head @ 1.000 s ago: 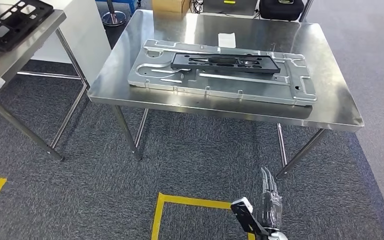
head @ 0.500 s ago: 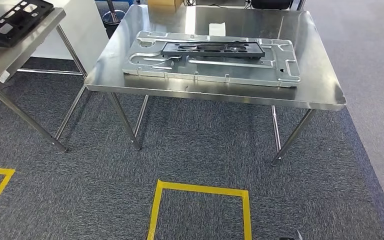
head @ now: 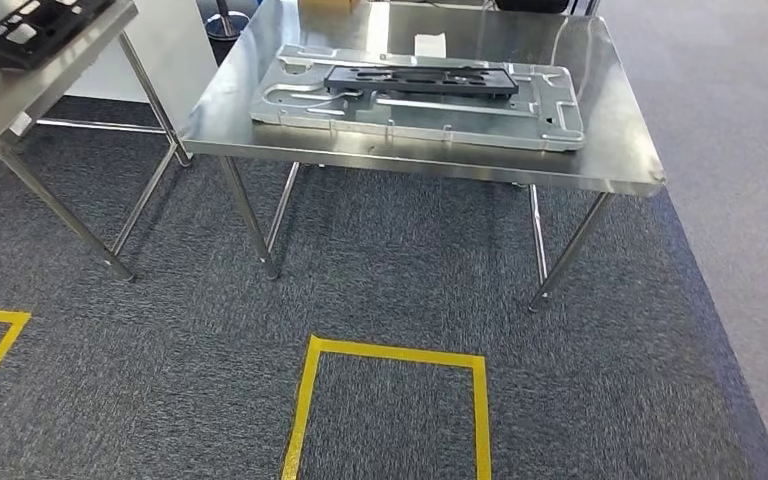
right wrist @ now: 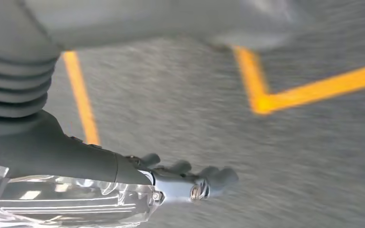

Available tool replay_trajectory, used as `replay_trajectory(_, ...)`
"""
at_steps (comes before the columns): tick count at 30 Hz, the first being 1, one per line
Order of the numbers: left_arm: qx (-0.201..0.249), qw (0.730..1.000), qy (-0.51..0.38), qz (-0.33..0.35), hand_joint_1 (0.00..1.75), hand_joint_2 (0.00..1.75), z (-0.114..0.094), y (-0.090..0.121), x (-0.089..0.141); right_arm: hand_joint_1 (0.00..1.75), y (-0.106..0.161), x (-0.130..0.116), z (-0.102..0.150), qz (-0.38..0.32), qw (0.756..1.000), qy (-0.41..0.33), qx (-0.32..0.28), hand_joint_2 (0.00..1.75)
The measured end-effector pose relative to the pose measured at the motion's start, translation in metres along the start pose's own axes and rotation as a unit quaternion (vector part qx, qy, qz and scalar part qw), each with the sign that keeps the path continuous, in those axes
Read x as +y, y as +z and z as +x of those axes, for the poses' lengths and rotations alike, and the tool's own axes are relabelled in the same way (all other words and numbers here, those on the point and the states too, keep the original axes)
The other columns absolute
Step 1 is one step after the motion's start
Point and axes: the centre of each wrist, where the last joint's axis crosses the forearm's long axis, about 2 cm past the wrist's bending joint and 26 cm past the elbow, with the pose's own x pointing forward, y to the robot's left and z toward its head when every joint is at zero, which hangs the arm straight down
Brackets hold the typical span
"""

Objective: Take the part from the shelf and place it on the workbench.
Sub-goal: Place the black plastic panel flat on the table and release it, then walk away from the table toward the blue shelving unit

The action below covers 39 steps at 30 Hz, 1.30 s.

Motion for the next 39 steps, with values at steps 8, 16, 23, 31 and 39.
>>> replay_trajectory(8, -0.015, 1.0, 0.003, 0.002, 0.0, 0.0, -0.005, 0.004, -0.018, 0.0, 0.002, 0.005, -0.004, 0.047, 0.998, -0.02, 0.049, 0.0)
replay_trajectory(16, -0.015, 1.0, 0.001, -0.004, 0.0, 0.0, -0.009, 0.007, -0.024, 0.0, 0.003, 0.008, -0.005, 0.071, 0.996, 0.0, 0.051, 0.0)
replay_trajectory(23, -0.015, 1.0, -0.001, -0.003, 0.0, 0.0, -0.01, 0.007, -0.024, 0.0, 0.004, 0.009, -0.008, 0.076, 0.996, 0.006, 0.055, 0.0)
replay_trajectory(31, -0.015, 1.0, -0.001, -0.005, 0.0, 0.0, -0.01, 0.007, -0.026, 0.0, 0.004, 0.01, -0.006, 0.078, 0.995, 0.009, 0.053, 0.0)
replay_trajectory(39, -0.008, 1.0, -0.01, -0.009, 0.0, 0.0, -0.012, 0.009, -0.028, 0.0, 0.003, 0.007, -0.009, 0.088, 0.993, 0.052, 0.066, 0.0)
